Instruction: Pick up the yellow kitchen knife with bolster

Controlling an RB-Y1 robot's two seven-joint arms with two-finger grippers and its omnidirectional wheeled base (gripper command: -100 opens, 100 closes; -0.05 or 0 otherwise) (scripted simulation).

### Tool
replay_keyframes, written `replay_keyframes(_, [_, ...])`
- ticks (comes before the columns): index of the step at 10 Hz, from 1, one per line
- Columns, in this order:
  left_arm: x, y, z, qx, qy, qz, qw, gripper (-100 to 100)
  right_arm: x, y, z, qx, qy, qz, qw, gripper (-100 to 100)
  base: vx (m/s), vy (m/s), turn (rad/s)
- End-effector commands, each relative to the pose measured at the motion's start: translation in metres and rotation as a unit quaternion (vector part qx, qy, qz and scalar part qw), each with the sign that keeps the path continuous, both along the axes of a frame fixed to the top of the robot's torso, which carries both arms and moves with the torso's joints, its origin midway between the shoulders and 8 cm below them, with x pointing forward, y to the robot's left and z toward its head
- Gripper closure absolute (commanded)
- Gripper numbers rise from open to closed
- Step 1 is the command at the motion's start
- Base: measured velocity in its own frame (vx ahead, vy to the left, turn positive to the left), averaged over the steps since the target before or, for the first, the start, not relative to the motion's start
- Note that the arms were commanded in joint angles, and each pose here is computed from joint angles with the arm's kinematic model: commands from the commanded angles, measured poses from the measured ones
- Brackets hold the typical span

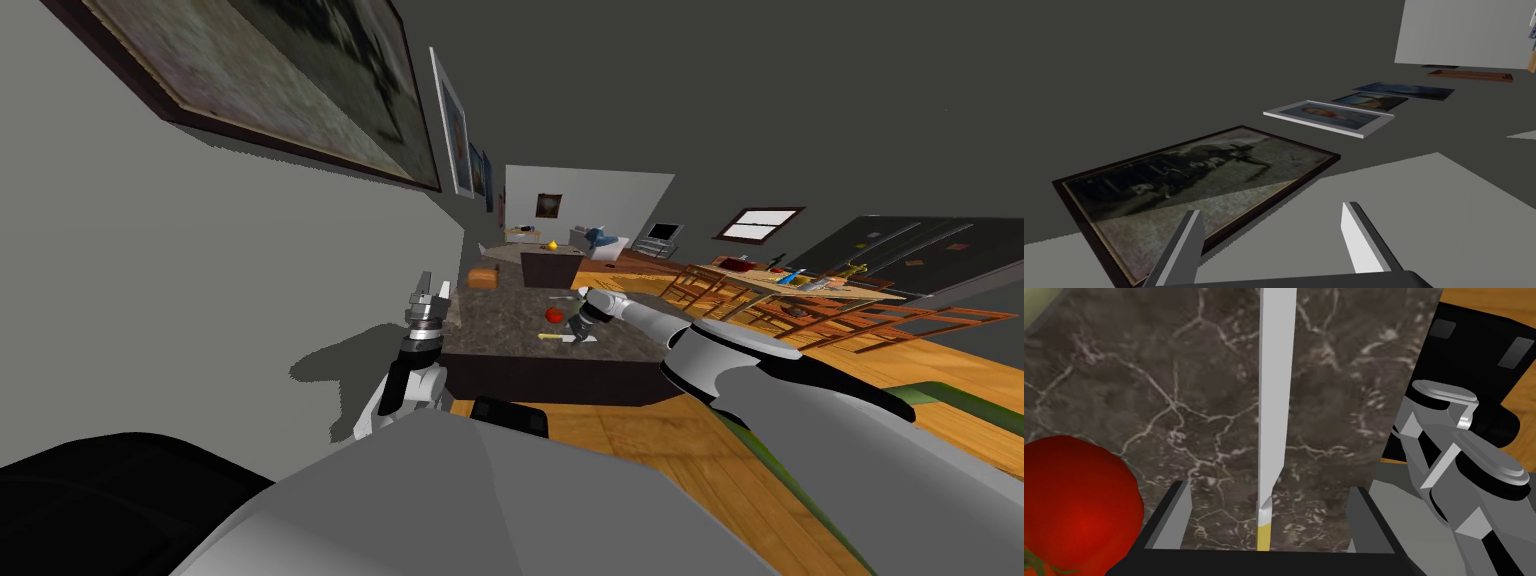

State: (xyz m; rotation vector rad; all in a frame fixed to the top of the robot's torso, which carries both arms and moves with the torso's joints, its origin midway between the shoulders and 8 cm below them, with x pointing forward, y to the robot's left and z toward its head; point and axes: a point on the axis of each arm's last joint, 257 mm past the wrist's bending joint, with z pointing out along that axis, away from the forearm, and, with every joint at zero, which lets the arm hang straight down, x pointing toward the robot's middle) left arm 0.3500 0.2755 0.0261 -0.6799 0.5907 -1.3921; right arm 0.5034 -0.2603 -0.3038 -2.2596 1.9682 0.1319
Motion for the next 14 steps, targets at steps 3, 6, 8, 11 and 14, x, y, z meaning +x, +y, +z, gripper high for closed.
replay_keyframes(3, [0.0, 0.0, 0.0, 0.0, 0.0, 0.0, 1.0, 0, -0.005, -0.013, -0.01, 0.001, 0.001, -0.004, 1.0, -100, -0.003, 0.035, 0.006])
replay_keyframes(6, [0.0, 0.0, 0.0, 0.0, 0.0, 0.0, 1.0, 0, -0.011, -0.03, -0.022, 0.002, 0.0, -0.008, 1.0, -100, 0.0, 0.04, 0.028])
replay_keyframes(8, [0.0, 0.0, 0.0, 0.0, 0.0, 0.0, 1.0, 0, -0.011, -0.027, -0.019, 0.002, 0.0, -0.008, 1.0, 100, -0.001, 0.006, -0.001])
replay_keyframes(11, [0.0, 0.0, 0.0, 0.0, 0.0, 0.0, 1.0, 0, -0.008, -0.026, -0.016, 0.002, -0.004, -0.008, 1.0, 100, 0.001, 0.0, 0.004])
replay_keyframes(14, [0.0, 0.0, 0.0, 0.0, 0.0, 0.0, 1.0, 0, -0.007, -0.026, -0.005, 0.002, 0.001, -0.009, 1.0, -100, -0.007, 0.018, -0.004])
